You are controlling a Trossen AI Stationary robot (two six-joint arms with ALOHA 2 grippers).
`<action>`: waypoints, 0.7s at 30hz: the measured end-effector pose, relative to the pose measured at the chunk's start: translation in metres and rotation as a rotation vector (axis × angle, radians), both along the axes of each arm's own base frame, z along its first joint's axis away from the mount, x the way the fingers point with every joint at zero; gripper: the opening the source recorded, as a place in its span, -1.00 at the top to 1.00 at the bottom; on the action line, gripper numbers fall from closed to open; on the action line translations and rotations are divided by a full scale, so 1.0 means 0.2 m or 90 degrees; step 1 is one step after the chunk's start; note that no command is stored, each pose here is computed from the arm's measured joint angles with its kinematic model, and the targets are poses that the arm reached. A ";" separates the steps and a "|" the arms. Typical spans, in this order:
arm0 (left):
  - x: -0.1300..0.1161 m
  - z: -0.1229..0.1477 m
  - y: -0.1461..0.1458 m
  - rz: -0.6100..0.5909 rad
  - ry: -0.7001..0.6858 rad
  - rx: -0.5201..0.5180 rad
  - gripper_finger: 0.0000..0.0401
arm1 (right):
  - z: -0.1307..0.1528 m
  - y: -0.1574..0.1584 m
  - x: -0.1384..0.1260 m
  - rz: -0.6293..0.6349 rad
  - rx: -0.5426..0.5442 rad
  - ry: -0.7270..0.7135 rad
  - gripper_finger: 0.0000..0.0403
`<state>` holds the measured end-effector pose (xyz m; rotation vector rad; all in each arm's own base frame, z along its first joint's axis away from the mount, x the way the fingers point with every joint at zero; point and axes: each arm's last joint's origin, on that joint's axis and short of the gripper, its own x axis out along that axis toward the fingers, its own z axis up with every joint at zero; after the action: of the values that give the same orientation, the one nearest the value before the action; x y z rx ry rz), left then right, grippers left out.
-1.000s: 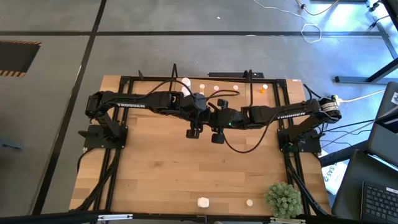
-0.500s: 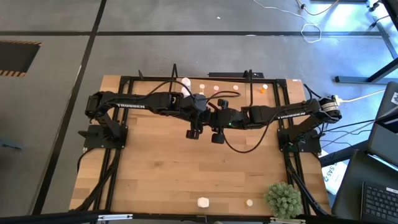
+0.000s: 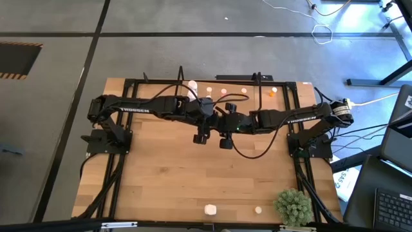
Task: Pick and place medicine bottles onto shelf by color
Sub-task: Put the bottom red pill bottle on the shelf aligned with the other red pill bottle
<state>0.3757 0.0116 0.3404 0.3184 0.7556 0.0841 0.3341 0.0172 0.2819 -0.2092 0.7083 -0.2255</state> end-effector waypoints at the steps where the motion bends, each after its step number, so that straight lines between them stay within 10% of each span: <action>1: 0.00 0.00 0.00 -0.001 0.000 0.000 0.24 | 0.00 0.00 0.00 0.000 0.000 0.000 0.33; 21: -0.13 0.13 0.01 0.066 -0.021 0.046 0.25 | 0.00 -0.01 0.00 -0.013 -0.020 0.003 0.33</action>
<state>0.3496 0.0144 0.3668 0.3463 0.7374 0.2141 0.3336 0.0162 0.2821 -0.2327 0.7114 -0.2555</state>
